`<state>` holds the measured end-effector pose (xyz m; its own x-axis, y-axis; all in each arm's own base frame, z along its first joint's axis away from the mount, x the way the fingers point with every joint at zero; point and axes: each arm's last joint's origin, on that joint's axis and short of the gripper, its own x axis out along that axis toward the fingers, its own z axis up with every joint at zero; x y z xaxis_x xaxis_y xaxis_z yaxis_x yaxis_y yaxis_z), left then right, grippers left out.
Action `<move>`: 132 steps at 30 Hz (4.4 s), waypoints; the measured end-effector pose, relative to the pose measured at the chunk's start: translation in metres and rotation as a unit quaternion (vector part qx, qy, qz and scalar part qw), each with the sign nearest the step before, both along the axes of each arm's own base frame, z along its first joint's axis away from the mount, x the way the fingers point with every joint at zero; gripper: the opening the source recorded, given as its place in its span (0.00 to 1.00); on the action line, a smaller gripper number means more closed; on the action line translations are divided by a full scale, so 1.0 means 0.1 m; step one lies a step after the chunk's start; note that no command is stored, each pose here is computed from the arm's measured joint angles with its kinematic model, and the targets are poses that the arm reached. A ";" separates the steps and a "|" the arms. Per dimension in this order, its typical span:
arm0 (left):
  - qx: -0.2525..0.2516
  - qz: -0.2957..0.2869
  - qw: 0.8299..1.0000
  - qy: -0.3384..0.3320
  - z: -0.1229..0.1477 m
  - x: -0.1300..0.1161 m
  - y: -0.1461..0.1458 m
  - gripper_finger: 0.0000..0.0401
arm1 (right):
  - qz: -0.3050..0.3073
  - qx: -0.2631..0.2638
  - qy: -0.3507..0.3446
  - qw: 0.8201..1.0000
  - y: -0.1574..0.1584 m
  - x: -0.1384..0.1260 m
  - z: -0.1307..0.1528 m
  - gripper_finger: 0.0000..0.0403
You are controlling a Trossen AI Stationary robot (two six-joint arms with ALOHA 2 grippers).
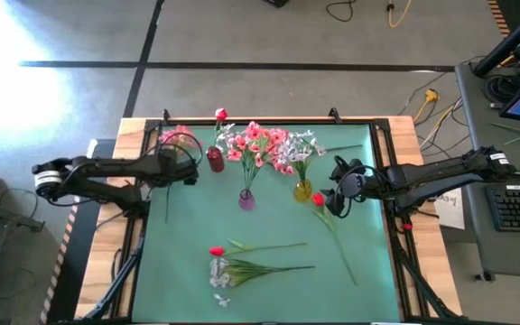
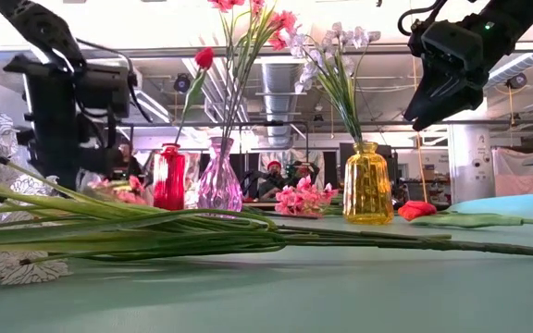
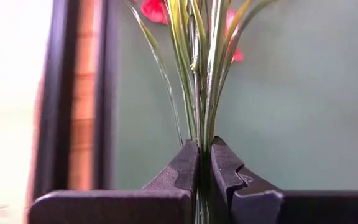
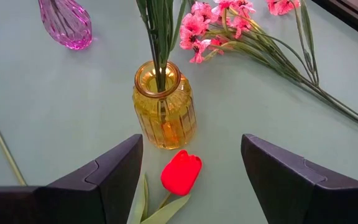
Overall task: Sort flowers into vase by color
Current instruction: Put the left pink flower into the purple vase
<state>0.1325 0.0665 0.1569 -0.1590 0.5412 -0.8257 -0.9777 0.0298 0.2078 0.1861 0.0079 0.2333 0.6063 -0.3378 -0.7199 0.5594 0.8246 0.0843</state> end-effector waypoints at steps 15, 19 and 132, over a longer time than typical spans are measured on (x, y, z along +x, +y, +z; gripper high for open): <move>0.088 -0.008 0.996 -0.005 0.83 -0.08 0.00 0.00 | 0.000 0.000 0.000 1.000 0.00 0.00 0.00 0.66; 0.135 -0.005 0.991 -0.023 1.06 -0.13 -0.01 0.00 | 0.000 0.000 0.000 1.000 0.00 0.00 0.00 0.66; 0.397 -0.675 0.473 -0.405 1.63 1.32 -2.05 0.00 | 0.037 0.020 0.000 0.999 0.04 0.01 -0.05 0.66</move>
